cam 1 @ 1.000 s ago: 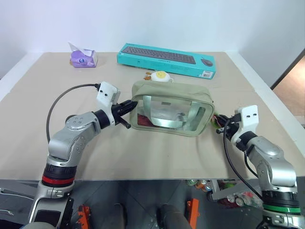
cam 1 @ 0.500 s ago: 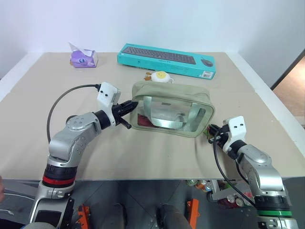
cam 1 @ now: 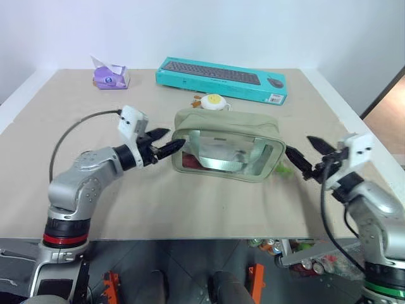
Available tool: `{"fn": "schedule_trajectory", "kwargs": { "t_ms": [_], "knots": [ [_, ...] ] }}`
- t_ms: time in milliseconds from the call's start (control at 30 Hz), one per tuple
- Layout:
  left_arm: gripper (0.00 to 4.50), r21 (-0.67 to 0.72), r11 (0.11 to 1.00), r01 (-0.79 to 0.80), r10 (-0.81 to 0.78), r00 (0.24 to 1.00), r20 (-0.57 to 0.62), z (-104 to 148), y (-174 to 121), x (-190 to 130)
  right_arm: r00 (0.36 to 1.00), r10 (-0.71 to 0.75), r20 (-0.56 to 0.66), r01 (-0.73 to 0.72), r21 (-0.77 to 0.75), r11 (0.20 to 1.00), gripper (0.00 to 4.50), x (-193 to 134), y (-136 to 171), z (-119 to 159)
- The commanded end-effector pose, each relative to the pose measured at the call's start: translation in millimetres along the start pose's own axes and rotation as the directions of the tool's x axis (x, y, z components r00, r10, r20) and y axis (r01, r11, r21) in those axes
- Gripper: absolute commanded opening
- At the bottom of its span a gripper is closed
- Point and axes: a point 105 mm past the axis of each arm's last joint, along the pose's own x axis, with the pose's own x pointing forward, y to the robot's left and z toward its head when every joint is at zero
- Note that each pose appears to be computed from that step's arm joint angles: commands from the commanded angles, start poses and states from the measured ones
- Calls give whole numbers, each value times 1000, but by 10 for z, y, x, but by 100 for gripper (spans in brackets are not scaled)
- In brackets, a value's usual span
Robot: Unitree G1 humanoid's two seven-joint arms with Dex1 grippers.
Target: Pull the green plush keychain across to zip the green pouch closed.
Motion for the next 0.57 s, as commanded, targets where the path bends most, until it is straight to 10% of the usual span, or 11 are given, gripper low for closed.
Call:
{"fn": "schedule_trajectory", "kwargs": {
  "t_ms": [33,267,567],
  "knots": [
    [449,113,993,-47,37,996,84,214,78,-206,999,37,16,-36,-66,997,450,-185,30,193],
    [449,207,973,-97,99,995,3,-75,124,-582,962,232,-145,-241,-53,969,450,-455,401,17],
    [449,181,961,211,-176,966,-190,-766,-663,-602,776,601,-190,-614,-7,790,450,-489,1228,-320]
  ]
}}
